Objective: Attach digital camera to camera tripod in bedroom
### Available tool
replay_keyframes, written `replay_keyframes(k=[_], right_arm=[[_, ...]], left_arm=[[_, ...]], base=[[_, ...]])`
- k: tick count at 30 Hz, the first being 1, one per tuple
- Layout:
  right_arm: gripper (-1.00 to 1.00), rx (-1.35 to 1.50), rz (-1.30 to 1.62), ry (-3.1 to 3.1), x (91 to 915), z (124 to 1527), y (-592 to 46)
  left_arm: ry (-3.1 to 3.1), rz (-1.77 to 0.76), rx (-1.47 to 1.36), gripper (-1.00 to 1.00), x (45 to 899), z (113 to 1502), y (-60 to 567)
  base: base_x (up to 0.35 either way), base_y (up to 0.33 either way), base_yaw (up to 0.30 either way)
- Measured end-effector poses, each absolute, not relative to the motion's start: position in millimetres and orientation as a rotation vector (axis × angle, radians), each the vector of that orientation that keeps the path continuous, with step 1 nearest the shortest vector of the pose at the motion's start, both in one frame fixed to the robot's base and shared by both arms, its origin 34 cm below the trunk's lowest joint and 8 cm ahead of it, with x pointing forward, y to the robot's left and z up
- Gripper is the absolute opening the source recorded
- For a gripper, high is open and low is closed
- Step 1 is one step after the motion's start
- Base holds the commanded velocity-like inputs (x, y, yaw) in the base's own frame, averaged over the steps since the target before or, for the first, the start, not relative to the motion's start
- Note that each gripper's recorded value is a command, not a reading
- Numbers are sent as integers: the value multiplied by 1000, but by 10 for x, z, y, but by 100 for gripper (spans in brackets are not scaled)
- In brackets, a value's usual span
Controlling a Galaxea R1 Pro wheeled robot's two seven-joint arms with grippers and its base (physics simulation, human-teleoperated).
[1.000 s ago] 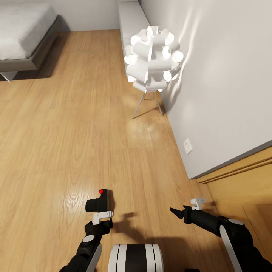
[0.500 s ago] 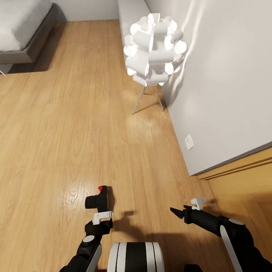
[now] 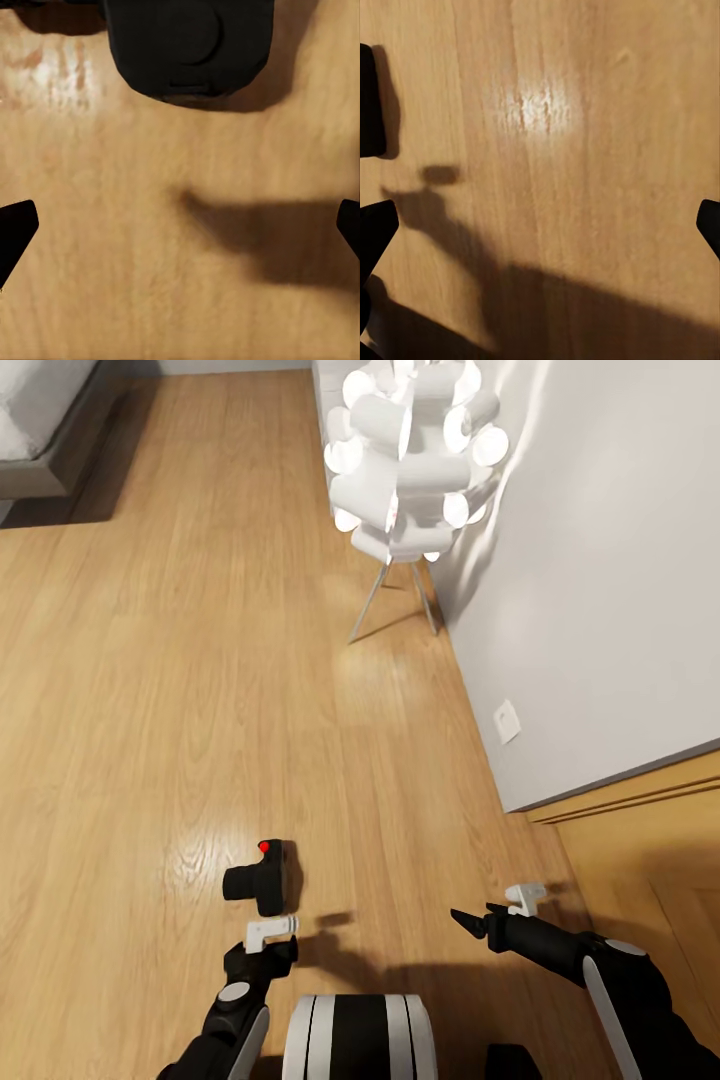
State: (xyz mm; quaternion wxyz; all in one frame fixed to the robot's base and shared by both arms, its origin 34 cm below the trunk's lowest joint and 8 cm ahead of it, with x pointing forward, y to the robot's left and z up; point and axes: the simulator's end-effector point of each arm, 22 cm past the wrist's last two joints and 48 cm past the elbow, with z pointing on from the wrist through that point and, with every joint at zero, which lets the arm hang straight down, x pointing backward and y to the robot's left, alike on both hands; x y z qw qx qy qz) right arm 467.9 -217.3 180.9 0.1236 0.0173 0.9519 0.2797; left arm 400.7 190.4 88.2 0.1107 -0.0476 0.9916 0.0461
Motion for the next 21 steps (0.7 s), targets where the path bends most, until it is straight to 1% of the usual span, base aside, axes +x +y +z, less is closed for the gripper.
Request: replay_keyframes(k=[21], right_arm=[[100,31,806,2749,4730,1822,-2175]], left_arm=[[2738,164,-130,100,4416,1036,1979]], base=[[0,0,0]])
